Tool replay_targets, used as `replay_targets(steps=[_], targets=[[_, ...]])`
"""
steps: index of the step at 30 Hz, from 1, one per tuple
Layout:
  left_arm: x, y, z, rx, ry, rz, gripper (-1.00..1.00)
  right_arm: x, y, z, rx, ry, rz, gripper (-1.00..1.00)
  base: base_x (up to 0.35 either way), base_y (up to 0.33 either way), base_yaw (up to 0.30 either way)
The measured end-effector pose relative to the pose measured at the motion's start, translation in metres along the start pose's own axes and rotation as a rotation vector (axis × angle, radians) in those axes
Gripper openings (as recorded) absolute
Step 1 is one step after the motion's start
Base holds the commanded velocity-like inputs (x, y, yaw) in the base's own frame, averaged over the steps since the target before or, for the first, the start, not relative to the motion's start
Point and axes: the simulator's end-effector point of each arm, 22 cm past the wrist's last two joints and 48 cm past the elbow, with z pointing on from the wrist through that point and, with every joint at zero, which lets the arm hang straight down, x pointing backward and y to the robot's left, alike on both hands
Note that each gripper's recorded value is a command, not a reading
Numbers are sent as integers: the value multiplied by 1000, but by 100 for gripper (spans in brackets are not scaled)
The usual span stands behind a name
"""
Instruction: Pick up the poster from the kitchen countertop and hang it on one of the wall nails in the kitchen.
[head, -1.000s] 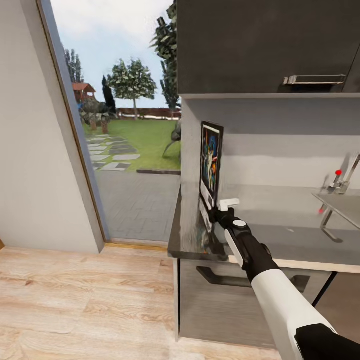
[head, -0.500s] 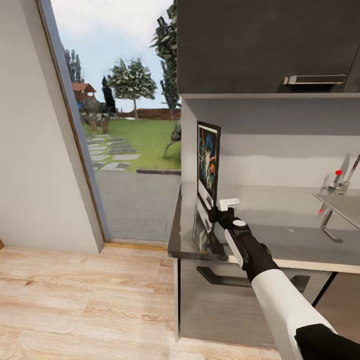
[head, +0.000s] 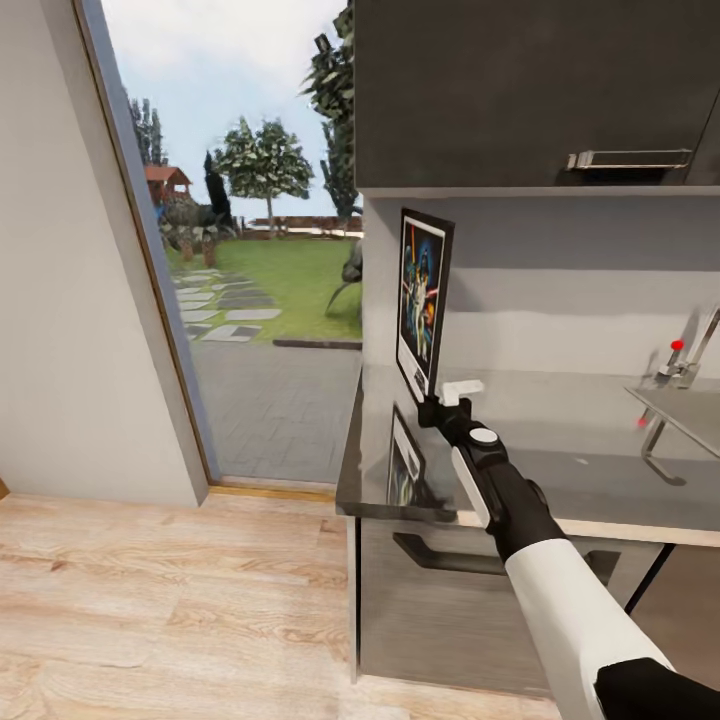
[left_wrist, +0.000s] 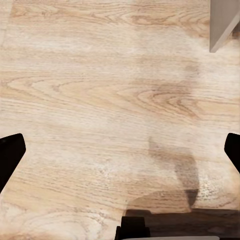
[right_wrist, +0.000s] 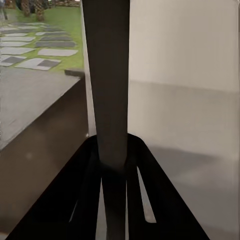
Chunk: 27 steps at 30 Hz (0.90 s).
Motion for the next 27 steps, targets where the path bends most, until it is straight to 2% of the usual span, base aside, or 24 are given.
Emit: replay_targets(steps=[7, 27], targets=[[0, 0, 0, 0, 0, 0, 100, -1, 0, -1, 0, 2, 0, -100, -65, 0, 0], [-1, 0, 0, 0, -1, 0, 100, -3, 2, -2, -3, 1, 0, -100, -294, 0, 6]])
